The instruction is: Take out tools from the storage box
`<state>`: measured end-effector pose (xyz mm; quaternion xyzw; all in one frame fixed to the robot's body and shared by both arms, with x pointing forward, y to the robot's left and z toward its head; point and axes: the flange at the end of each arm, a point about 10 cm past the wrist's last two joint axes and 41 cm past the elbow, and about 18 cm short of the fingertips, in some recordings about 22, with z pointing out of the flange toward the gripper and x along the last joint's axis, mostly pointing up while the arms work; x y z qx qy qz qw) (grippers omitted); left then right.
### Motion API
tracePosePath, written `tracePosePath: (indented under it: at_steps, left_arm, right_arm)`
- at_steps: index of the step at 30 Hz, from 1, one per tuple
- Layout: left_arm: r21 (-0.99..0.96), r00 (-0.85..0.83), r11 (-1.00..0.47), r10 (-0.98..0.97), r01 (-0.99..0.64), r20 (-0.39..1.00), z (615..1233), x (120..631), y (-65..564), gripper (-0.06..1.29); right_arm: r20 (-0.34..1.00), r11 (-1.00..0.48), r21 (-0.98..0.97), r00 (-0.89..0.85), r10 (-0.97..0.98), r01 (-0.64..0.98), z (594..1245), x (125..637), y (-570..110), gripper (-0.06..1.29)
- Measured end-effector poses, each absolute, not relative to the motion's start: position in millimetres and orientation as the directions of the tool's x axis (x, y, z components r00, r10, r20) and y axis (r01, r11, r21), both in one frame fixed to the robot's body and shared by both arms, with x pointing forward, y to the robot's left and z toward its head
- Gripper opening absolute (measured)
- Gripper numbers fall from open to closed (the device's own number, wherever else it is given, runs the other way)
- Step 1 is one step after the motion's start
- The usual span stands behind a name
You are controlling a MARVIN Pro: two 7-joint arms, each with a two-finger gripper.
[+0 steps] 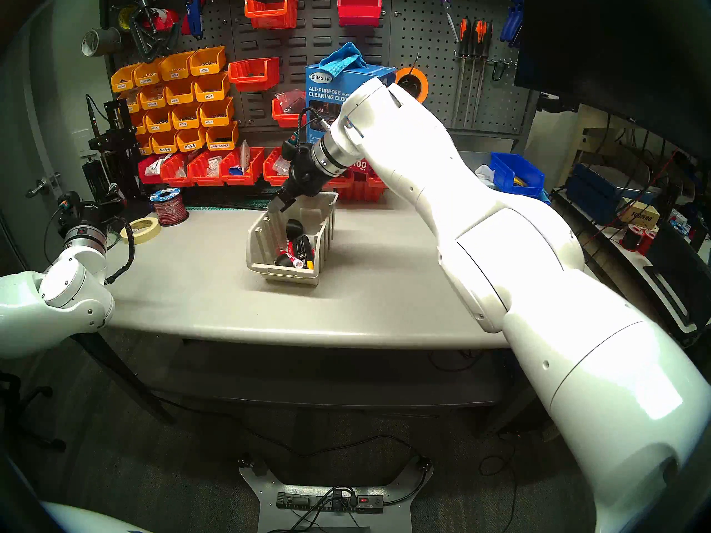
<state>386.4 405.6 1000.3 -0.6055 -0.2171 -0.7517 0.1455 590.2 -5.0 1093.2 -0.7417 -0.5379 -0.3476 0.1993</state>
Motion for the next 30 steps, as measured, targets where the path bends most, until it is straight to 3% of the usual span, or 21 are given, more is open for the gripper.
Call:
tracePosePath:
  at_steps: [21, 30]
  left_arm:
    - [0.151, -0.225, -0.863, 0.045, 0.481, 0.973, 1000.2, 386.3, 405.6, 1.24]
    - [0.151, -0.225, -0.863, 0.045, 0.481, 0.973, 1000.1, 386.3, 405.6, 1.24]
  right_arm:
    - [0.709, -0.468, 0.039, 0.306, 0.636, 0.883, 1105.4, 578.8, 15.3, 1.26]
    - [0.721, -0.448, -0.007, 0.315, 0.617, 0.894, 1108.4, 567.6, 18.3, 1.26]
